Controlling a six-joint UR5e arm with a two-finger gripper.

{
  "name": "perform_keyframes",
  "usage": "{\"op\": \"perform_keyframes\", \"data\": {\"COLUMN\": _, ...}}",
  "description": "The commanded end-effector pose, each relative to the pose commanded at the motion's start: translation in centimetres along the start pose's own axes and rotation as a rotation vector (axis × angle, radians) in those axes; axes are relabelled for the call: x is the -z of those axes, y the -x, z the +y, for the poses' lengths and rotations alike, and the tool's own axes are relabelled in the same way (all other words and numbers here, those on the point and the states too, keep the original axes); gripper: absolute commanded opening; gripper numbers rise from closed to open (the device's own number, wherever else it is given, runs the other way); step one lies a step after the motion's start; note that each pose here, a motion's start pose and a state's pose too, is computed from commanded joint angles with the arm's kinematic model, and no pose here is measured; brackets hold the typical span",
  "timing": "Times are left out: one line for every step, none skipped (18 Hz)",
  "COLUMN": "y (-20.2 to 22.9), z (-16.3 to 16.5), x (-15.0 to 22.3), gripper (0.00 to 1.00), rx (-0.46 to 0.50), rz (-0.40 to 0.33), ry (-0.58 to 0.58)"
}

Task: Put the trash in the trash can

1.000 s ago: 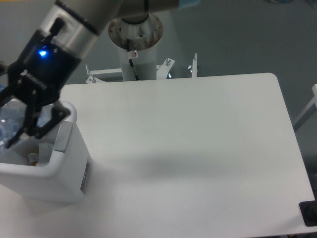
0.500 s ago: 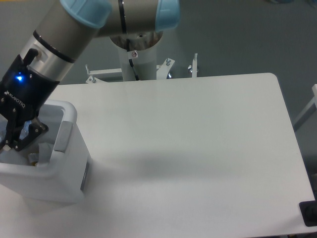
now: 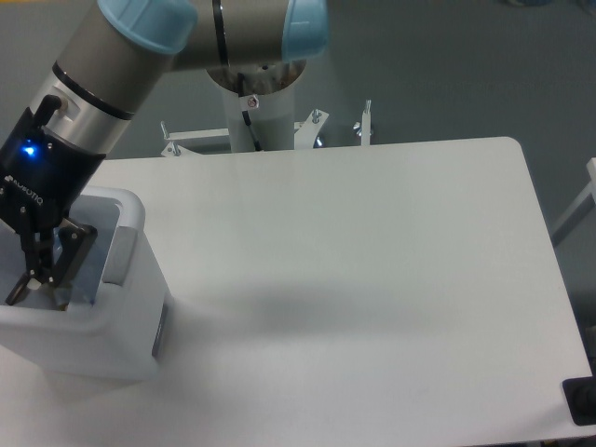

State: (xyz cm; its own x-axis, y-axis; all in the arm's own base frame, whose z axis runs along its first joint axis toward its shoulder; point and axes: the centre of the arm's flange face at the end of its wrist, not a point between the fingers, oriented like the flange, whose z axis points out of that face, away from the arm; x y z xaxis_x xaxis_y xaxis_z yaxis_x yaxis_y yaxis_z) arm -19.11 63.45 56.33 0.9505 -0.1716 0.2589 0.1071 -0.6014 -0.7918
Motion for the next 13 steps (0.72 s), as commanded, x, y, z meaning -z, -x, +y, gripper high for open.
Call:
{"op": "perform_keyframes", "data": {"y": 1.6, "z": 0.1, "x": 0.9, "gripper": 1.00, "rx": 0.015, "rz": -0.022, "ry": -0.007}}
{"op": "perform_keyframes", "data": {"y": 2.9, "z": 0.4, "x": 1.6, "gripper": 1.00, "rx": 0.029, "rz": -0.038, "ry": -0.011}}
{"op": "perform_keyframes", "data": {"y": 4.4, "z": 0.8, "x": 2.3, "gripper": 1.00, "rx": 0.045, "rz": -0.065, "ry": -0.011}}
{"op": "perform_keyframes", "data": {"y": 6.1, "z": 1.3, "x": 3.0, "gripper": 1.00, "rx": 0.063, "rz": -0.104, "ry": -0.004}}
{"op": "perform_keyframes", "data": {"y": 7.7, "z": 2.0, "x": 3.8, "gripper": 1.00, "rx": 0.079, "rz": -0.146, "ry": 0.005}}
{"op": "perform_keyframes", "data": {"y": 9.8, "z": 3.0, "x": 4.6, "gripper": 1.00, "rx": 0.090, "rz": -0.188, "ry": 0.018}}
{"op": "perform_keyframes", "data": {"y": 11.9, "z": 4.2, "x": 5.5, "gripper": 1.00, "rx": 0.085, "rz": -0.228, "ry": 0.034}}
{"op": "perform_keyframes", "data": {"y": 14.0, "z": 5.8, "x": 6.2, "gripper": 1.00, "rx": 0.073, "rz": -0.263, "ry": 0.059}}
{"op": "perform_keyframes", "data": {"y": 16.3, "z": 7.5, "x": 7.2, "gripper": 1.00, "rx": 0.066, "rz": -0.301, "ry": 0.086}}
{"op": "perform_keyframes", "data": {"y": 18.2, "z": 9.1, "x": 8.2, "gripper": 1.00, "rx": 0.065, "rz": -0.334, "ry": 0.111}}
{"op": "perform_keyframes", "data": {"y": 20.1, "z": 10.8, "x": 9.3, "gripper": 1.00, "rx": 0.069, "rz": -0.360, "ry": 0.131}}
{"op": "perform_keyframes", "data": {"y": 21.8, "z": 12.4, "x": 9.9, "gripper": 1.00, "rx": 0.074, "rz": -0.375, "ry": 0.151}}
{"op": "perform_keyframes", "data": {"y": 23.2, "z": 13.7, "x": 10.8, "gripper": 1.00, "rx": 0.075, "rz": -0.391, "ry": 0.166}}
